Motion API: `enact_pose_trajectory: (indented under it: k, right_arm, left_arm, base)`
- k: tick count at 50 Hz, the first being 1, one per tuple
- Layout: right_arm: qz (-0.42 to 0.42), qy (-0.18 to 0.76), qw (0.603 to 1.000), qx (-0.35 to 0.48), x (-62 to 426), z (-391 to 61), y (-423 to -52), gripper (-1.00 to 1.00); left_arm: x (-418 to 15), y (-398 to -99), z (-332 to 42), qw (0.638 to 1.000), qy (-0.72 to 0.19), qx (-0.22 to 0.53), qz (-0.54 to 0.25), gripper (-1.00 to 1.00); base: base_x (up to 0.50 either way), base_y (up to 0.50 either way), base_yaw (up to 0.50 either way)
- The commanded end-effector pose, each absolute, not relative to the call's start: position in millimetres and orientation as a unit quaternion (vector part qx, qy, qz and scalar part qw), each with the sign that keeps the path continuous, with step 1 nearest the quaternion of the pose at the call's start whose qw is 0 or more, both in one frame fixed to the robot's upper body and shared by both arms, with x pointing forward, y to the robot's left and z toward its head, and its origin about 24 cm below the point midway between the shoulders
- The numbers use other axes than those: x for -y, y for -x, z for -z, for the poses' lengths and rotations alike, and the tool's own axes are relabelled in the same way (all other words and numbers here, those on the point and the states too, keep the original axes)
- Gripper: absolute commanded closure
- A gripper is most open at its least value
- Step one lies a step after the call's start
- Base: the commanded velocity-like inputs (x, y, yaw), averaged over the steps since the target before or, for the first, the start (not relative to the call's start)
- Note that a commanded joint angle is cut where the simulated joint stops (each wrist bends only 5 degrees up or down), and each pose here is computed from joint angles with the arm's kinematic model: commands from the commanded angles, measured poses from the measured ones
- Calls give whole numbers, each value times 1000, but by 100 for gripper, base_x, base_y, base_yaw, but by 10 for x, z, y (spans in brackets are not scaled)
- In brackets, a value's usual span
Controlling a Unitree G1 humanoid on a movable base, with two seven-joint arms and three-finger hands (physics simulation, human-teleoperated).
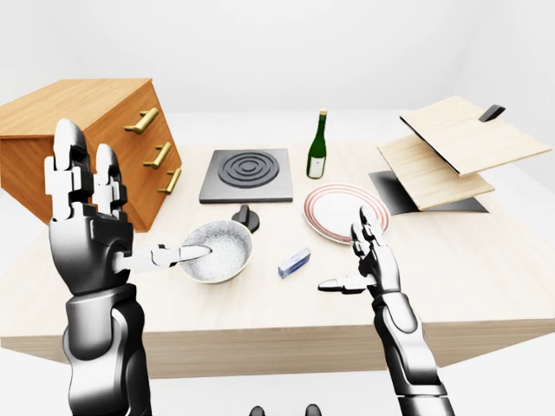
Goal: Pick up the akita bowl and put it on the plate.
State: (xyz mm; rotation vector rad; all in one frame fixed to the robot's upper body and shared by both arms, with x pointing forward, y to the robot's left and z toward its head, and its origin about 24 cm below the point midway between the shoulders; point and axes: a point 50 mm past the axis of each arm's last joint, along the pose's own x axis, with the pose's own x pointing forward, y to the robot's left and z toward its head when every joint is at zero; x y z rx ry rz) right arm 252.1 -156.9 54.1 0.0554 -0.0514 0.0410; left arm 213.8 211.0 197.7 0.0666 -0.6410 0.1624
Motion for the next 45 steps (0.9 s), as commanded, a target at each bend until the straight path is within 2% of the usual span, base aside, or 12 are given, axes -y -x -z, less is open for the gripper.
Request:
enact_pose_trajectory:
  k: [1, 7, 35, 45]
  right_arm:
    - [-33, -26, 998, 36, 1548, -565, -2511, -100]
    - [-13, -12, 1000, 23, 1572, -517, -2546, -100]
    - [-13, -7, 1000, 23, 1565, -533, -2537, -100]
    - [-21, -15, 999, 25, 1560, -539, -2528, -100]
  left_arm:
    - [-2108, -2154, -1970, 946, -32, 313, -79, -100]
    - [-2098, -2154, -1966, 946, -31, 312, -78, -100]
    - [-2094, -2140, -1976, 945, -33, 315, -77, -100]
    - [-2093, -2140, -1965, 946, -32, 312, -77, -100]
  base:
    - [50, 0, 0]
    - [46, 0, 0]
    - [0, 0, 0]
    - [49, 0, 0]
